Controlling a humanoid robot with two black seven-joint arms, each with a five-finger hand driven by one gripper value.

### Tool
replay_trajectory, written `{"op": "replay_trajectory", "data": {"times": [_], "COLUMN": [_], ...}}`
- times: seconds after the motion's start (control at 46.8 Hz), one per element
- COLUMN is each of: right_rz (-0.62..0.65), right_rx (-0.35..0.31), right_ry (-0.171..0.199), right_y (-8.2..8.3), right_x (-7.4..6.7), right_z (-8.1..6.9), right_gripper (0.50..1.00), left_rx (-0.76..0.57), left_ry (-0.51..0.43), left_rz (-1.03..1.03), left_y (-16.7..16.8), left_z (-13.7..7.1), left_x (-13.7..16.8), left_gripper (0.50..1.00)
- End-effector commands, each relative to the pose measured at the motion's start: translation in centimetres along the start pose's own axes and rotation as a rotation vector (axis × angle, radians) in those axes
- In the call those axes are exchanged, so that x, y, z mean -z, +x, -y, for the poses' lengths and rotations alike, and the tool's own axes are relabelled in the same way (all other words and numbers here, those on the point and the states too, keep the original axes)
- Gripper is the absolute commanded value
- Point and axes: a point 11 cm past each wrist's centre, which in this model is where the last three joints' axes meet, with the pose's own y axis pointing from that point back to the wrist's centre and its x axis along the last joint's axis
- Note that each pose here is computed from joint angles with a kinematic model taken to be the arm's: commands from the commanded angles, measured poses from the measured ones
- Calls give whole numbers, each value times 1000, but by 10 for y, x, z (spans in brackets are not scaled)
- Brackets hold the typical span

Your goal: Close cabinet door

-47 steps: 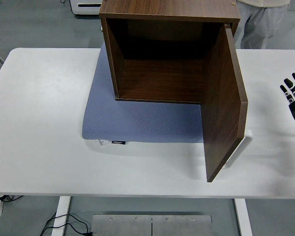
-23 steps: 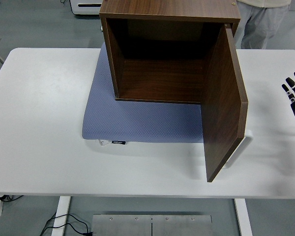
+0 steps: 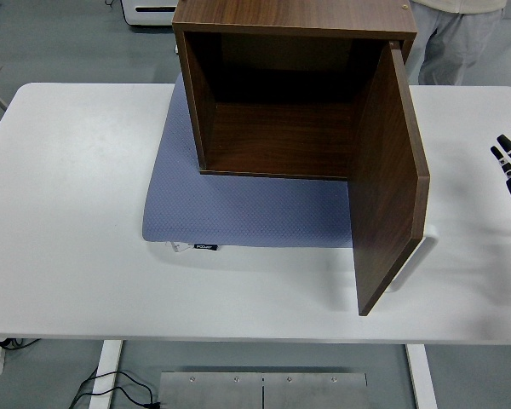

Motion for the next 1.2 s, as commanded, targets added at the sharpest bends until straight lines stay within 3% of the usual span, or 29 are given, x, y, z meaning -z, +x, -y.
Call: {"op": "replay_trajectory", "data": {"times": [0.0,0.321,0.577,0.791,1.004,1.175], "right_rz": [-3,-7,-65,-131,-185,-216], "right_rx": [0,-5,-9,6,39,53], "right_ry": [-3,-2,10,14,33,26], "right_y": [1,3,18,30,30,31], "right_x": [0,2,25,46,66,70], "right_z": [-1,-1,-8,-22,-44,-63], "right_gripper": [1000,1000,1000,1000,1000,1000], "left_rx": [0,0,0,0,0,0], "left_ry": [0,0,0,0,0,0], "left_rz": [0,0,0,0,0,0], "left_y": [0,0,0,0,0,0], "left_z": [0,0,0,0,0,0], "left_x": [0,0,0,0,0,0], "left_gripper": [1000,1000,1000,1000,1000,1000]}}
